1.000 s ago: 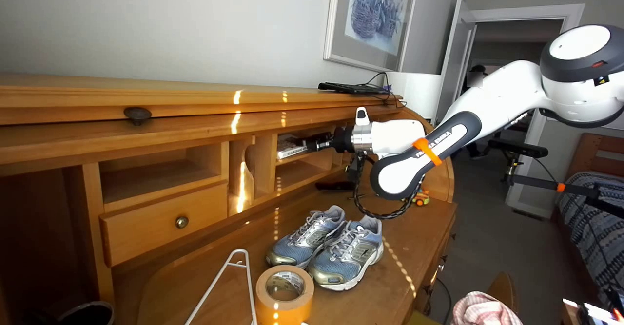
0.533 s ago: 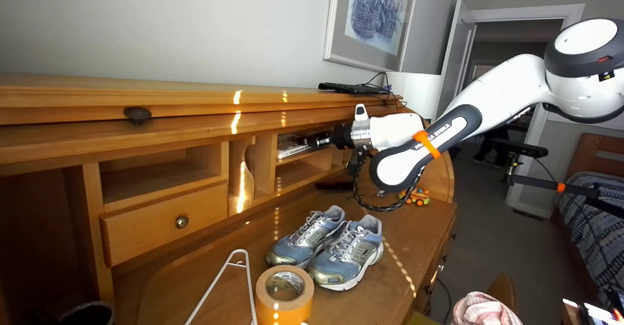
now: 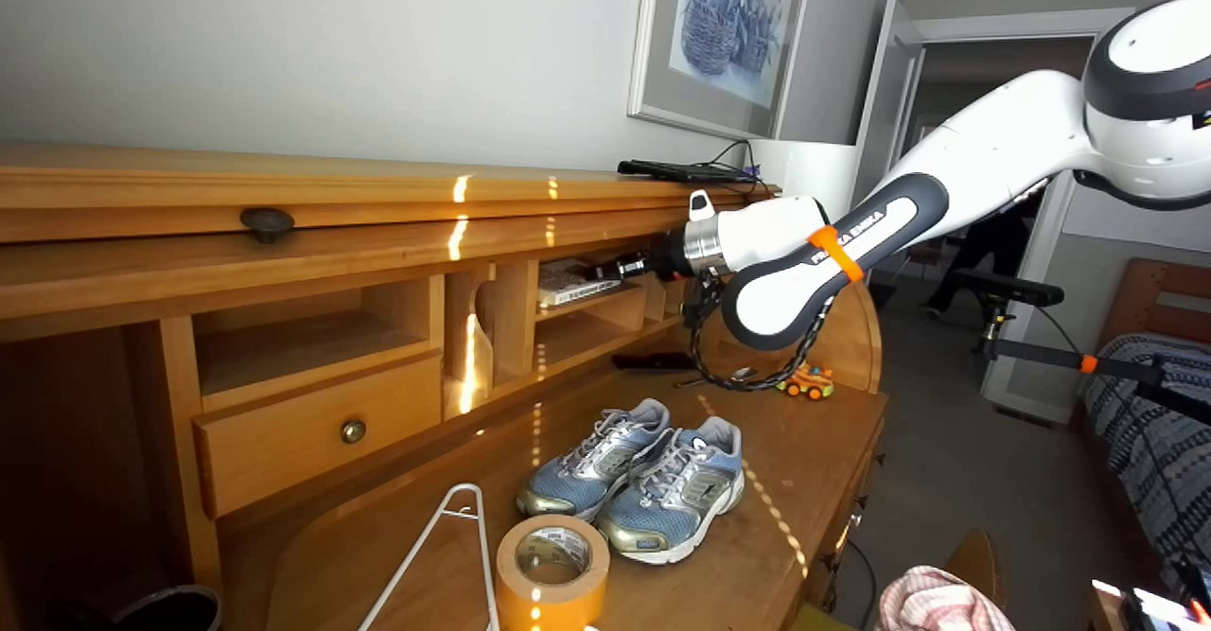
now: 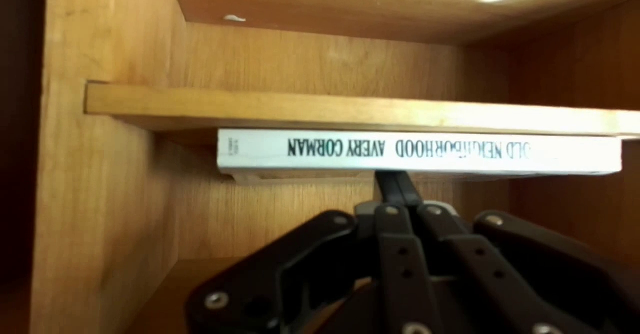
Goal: Remove the book from the shelf
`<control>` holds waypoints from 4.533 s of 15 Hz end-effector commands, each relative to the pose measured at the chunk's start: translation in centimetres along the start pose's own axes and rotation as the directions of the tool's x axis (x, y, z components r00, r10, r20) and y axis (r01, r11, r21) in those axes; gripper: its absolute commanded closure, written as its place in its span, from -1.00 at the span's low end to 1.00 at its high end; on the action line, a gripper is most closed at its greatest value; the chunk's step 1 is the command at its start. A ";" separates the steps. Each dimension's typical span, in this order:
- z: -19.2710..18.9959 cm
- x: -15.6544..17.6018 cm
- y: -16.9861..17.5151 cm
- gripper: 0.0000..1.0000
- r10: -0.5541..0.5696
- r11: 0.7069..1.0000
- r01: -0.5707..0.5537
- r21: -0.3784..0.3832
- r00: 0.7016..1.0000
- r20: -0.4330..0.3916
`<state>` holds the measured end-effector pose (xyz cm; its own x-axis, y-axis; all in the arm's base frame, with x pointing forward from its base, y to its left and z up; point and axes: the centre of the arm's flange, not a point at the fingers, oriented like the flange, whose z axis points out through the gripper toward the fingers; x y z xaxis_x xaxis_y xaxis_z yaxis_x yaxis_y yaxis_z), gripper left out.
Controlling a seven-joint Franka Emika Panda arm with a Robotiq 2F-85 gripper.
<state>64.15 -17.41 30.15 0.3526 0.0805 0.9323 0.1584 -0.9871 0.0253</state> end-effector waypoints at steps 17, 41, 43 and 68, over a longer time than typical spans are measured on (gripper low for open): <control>-4.5 -3.9 -2.8 1.00 0.076 0.996 -0.064 -0.056 0.968 0.241; -6.0 -4.9 -1.6 -0.38 0.146 0.955 -0.010 -0.298 0.887 0.438; -6.4 -4.5 -1.1 -0.69 0.167 0.942 0.000 -0.336 0.869 0.467; -3.7 -4.6 2.1 -1.00 0.248 0.928 0.008 -0.374 0.735 0.632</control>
<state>58.42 -18.31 27.85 0.8900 -0.0714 0.4504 -0.1594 -0.9741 0.1606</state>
